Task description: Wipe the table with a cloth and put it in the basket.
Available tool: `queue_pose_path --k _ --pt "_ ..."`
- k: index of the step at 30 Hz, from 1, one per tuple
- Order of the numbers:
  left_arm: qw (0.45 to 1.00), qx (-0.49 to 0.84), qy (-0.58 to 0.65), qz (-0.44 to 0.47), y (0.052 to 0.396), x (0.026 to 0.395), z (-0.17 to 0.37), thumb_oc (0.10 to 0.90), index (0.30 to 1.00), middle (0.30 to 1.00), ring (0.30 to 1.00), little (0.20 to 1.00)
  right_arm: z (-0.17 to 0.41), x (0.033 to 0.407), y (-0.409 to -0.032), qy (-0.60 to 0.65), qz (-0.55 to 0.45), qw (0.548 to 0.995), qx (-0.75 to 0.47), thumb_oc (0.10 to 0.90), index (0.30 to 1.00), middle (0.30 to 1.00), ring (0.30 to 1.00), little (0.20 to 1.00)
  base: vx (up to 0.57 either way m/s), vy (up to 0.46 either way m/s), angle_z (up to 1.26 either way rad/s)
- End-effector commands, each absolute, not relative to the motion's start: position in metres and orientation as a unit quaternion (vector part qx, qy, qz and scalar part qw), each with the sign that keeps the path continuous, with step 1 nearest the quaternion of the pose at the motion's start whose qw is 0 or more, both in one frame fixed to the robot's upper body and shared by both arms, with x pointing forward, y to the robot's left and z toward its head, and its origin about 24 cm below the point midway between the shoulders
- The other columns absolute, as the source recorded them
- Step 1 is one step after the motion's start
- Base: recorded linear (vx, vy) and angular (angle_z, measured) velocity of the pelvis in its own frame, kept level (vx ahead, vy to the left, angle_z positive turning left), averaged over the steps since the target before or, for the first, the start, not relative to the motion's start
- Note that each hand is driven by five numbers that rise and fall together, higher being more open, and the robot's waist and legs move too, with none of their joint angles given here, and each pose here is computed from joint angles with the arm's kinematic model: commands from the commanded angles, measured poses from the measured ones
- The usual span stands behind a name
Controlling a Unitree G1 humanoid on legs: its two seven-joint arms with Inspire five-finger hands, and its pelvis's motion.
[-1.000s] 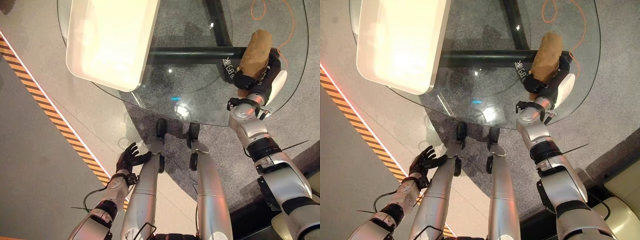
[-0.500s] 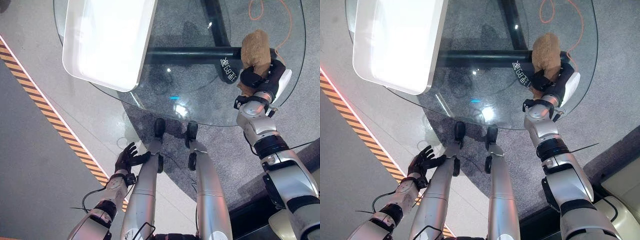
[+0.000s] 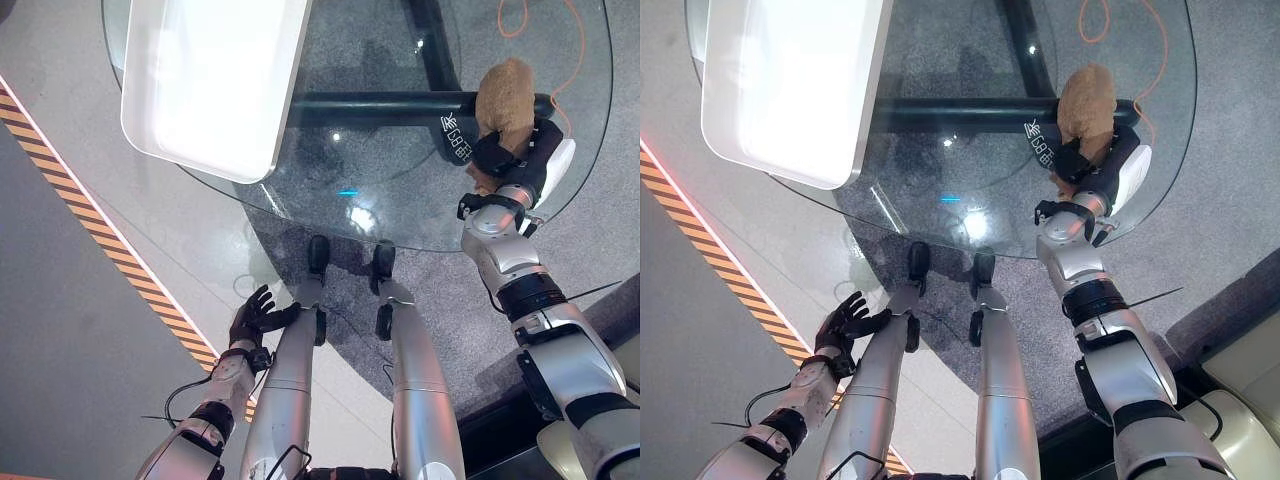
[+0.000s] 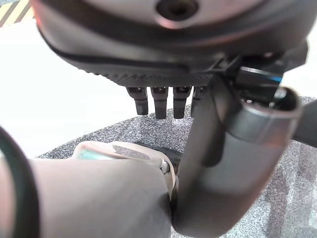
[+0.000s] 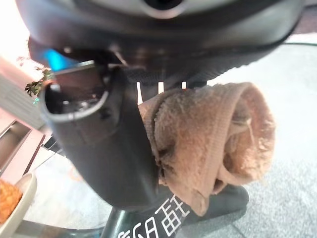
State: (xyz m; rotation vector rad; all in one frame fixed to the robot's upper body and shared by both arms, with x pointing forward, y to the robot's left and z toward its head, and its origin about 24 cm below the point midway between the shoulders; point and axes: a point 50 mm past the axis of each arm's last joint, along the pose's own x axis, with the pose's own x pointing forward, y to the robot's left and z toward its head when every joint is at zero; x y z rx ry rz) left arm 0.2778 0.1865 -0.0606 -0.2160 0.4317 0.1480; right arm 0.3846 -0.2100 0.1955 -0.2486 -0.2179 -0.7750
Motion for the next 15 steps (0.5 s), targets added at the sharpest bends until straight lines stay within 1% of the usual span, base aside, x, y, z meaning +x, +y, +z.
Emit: queue_pose_path --k 1,4,12,15 --pt "0.949 -0.122 0.285 0.060 0.158 0.247 -0.090 0.800 0.900 0.900 0.900 0.900 0.217 0.384 -0.184 -0.160 -0.320 0.915 -0.187 0.100 0.300 0.300 0.300 0.200 0.00 0.036 0.01" --pt "0.949 -0.123 0.285 0.056 0.156 0.247 -0.089 0.800 0.900 0.900 0.900 0.900 0.221 0.386 -0.178 -0.159 -0.299 0.917 -0.210 0.100 0.300 0.300 0.300 0.200 0.00 0.040 0.00" --pt "0.951 -0.124 0.281 0.042 0.147 0.243 -0.088 0.800 0.900 0.900 0.900 0.900 0.222 0.383 -0.136 -0.184 -0.198 0.919 -0.287 0.100 0.300 0.300 0.300 0.200 0.00 0.004 0.00" --pt "0.951 -0.125 0.281 0.036 0.144 0.242 -0.088 0.800 0.900 0.900 0.900 0.900 0.221 0.381 -0.127 -0.190 -0.186 0.917 -0.297 0.100 0.300 0.300 0.300 0.200 0.00 0.000 0.00"
